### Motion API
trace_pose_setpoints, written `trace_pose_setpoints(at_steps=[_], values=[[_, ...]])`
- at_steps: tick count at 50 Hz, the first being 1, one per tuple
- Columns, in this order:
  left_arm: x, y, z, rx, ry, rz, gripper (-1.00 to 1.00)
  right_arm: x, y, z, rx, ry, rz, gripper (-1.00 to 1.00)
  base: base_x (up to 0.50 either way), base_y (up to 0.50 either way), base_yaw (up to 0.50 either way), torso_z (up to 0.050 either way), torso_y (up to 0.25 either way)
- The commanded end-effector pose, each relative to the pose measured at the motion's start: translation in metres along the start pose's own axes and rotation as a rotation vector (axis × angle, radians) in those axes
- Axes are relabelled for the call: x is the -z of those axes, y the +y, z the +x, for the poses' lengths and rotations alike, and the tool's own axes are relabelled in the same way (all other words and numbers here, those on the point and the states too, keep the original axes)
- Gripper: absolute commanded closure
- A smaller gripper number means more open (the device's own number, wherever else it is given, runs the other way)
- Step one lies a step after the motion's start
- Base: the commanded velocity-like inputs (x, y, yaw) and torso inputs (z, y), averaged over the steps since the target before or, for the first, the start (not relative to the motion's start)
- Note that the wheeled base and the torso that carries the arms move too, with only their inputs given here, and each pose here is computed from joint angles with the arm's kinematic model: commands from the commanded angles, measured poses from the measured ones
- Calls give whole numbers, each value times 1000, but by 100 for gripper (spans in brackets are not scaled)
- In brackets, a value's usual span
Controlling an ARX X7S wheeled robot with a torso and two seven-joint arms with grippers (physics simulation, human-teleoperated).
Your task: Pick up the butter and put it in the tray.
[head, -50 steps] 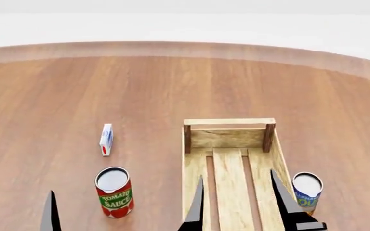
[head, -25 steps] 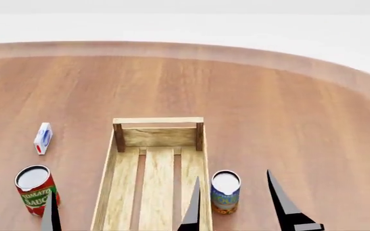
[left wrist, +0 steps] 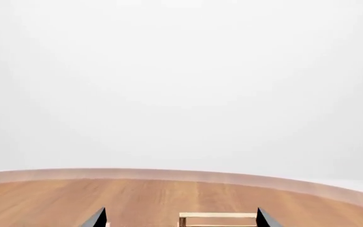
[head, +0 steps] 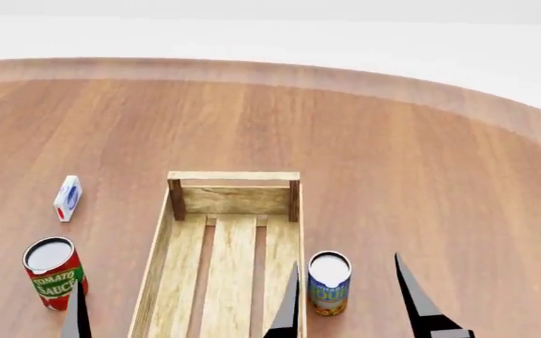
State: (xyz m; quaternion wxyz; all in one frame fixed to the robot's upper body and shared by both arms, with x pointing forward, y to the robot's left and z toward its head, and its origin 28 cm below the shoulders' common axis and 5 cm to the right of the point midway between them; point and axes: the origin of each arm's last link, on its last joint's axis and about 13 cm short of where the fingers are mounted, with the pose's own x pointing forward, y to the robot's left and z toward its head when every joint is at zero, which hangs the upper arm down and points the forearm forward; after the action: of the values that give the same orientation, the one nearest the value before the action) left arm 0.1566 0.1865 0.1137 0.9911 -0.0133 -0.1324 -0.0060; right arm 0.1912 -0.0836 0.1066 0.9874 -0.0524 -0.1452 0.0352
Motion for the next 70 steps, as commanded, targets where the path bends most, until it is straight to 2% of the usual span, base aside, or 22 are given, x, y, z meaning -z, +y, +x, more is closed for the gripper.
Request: trace_pose_setpoints(at_steps=[1, 15, 17, 18, 27, 29, 31, 32, 33, 34, 35, 36, 40, 43, 45, 46, 52, 59, 62, 65, 70], values=[[1, 3, 3, -16, -13, 18, -100, 2, 0, 1, -15, -12, -11, -100, 0, 0, 500, 0, 0], [3, 3, 4, -14, -13, 19, -100, 4, 1, 2, -31, 0, -18, -100, 0, 0, 500, 0, 0], [2, 3, 4, -15, -15, 22, -100, 3, 2, 2, -47, 1, 72, -100, 0, 0, 500, 0, 0], [2, 4, 4, -16, -15, 22, -100, 2, 2, 2, -67, 1, 51, -100, 0, 0, 0, 0, 0], [4, 2, 3, -13, -12, 34, -100, -21, -14, -1, -83, -7, 65, -100, 0, 0, 0, 0, 0], [3, 2, 3, -13, -13, 35, -100, -23, -21, -7, -127, 3, 43, -100, 0, 0, 0, 0, 0], [3, 2, 2, -14, -13, 34, -100, -25, -26, -11, -119, 1, 40, -100, 0, 0, 0, 0, 0], [3, 2, 3, -16, -13, 35, -100, -24, -31, -16, -128, 6, 1, -100, 0, 0, 0, 0, 0], [3, 2, 3, -16, -13, 35, -100, -24, -31, -16, -128, 6, 1, -100, 0, 0, 0, 0, 0], [3, 2, 3, -15, -12, 35, -100, -23, -34, -18, -142, 11, 0, -100, 0, 0, 0, 0, 0], [4, 2, 3, -17, -9, 38, -100, -22, -38, -21, -160, 14, -63, -100, 0, 0, 0, 0, 0], [6, 2, 3, -18, -6, 38, -100, -20, -40, -23, -169, 19, -83, -100, 0, 0, 0, 0, 0], [5, 1, 3, -17, -6, 42, -100, -15, -50, -31, -228, 26, -50, -100, 0, 0, 0, 0, 0], [5, 2, 3, -17, -6, 46, -100, -17, -61, -38, -343, 30, -44, -100, 0, 0, 0, 0, 0], [6, 2, 4, -18, -5, 48, -100, -20, -67, -40, -350, 21, -73, -100, 0, 0, 0, 0, 0], [9, 2, 4, -19, 1, 50, -100, -22, -71, -41, -371, 15, -27, -100, 0, 0, 0, 0, 0], [7, 1, 3, -15, 0, 54, -100, -25, -86, -40, -468, -1, -34, -100, 0, 0, 0, 0, 0], [7, 1, 4, -20, -2, 55, -100, -36, -101, -43, -676, -101, 43, -100, 0, 0, 0, 0, 0], [7, 0, 3, -16, 0, 57, -100, -37, -108, -42, -696, -104, 71, -100, 0, 0, 0, 0, 0], [9, 0, 3, -15, 3, 59, -100, -32, -112, -41, -701, -72, 57, -100, 0, 0, 0, 0, 0], [10, 0, 4, -17, 2, 61, -100, -22, -116, -41, -699, -25, -16, -100, 0, 0, 0, 0, 0]])
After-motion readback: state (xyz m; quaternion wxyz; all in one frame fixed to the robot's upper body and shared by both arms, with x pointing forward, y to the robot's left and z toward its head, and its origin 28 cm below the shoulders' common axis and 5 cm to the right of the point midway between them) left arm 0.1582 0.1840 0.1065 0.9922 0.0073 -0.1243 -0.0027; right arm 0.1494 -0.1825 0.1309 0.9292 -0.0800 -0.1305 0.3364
